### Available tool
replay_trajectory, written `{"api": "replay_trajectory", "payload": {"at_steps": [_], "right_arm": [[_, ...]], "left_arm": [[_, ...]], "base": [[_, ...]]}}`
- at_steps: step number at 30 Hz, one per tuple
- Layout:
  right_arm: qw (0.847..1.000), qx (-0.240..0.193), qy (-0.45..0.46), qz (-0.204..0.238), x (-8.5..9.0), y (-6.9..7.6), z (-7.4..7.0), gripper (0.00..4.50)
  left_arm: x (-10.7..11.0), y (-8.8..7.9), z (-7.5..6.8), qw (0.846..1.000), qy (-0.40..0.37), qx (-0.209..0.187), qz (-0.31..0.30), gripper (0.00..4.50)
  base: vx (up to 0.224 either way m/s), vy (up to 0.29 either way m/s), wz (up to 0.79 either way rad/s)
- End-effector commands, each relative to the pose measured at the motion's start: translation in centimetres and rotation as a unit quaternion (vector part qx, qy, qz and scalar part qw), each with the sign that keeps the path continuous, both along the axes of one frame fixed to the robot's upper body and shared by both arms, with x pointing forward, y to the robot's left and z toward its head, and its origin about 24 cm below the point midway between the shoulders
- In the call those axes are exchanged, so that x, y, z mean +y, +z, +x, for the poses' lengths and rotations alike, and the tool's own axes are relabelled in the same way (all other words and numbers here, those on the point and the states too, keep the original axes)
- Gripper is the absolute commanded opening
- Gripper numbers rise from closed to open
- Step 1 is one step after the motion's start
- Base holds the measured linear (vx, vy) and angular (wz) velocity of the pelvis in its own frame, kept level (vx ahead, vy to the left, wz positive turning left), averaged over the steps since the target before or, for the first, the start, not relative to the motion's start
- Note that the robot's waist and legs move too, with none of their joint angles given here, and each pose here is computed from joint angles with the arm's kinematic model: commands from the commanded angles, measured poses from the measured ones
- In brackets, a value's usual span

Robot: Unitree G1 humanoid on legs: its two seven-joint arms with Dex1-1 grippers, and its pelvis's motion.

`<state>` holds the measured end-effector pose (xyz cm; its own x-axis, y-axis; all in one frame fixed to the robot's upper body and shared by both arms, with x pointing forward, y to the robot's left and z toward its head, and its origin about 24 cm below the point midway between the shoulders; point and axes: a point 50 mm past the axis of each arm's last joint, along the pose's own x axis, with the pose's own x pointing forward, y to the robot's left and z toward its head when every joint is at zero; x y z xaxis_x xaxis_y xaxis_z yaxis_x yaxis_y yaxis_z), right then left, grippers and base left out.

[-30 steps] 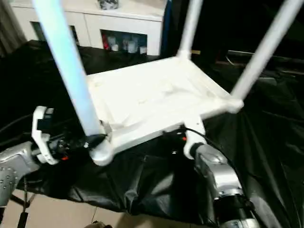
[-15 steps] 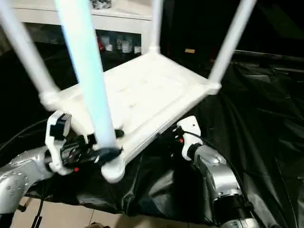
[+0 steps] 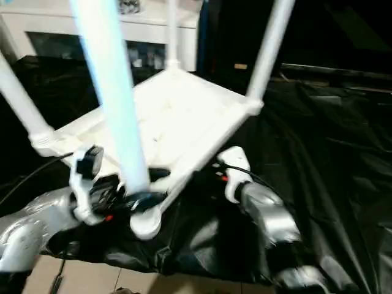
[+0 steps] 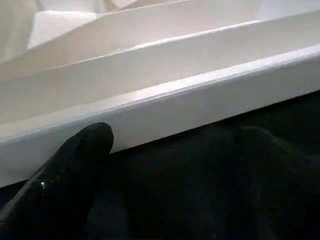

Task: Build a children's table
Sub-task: Rotate table base

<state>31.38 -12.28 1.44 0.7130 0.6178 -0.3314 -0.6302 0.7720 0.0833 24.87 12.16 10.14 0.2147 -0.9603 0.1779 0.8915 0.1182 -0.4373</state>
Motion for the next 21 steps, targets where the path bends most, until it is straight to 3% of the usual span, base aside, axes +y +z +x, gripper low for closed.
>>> {"api": "replay_trajectory", "payload": {"at_steps": [1,11,15,21], "right_arm": [[0.998,-0.019,0.058,0.008,2.9,0.8,0.5,4.47],[0.998,-0.026,0.054,0.006,3.0,1.1,1.6,4.47],[0.998,-0.024,0.05,0.01,2.7,0.8,1.6,4.47],[0.999,-0.024,0.041,0.007,2.7,0.5,1.6,4.47]], "left_arm": [[-2.3,0.5,0.1,0.999,-0.044,-0.019,-0.003,4.5],[-6.5,1.2,1.3,0.996,-0.076,-0.056,-0.004,4.5],[-9.1,1.1,2.6,0.996,-0.045,-0.08,0.006,4.5],[-10.9,0.7,4.1,0.994,0.015,-0.105,0.036,4.5]], "base": [[0.0,0.0,0.0],[0.0,0.0,0.0],[0.0,0.0,0.0],[0.0,0.0,0.0]]}}
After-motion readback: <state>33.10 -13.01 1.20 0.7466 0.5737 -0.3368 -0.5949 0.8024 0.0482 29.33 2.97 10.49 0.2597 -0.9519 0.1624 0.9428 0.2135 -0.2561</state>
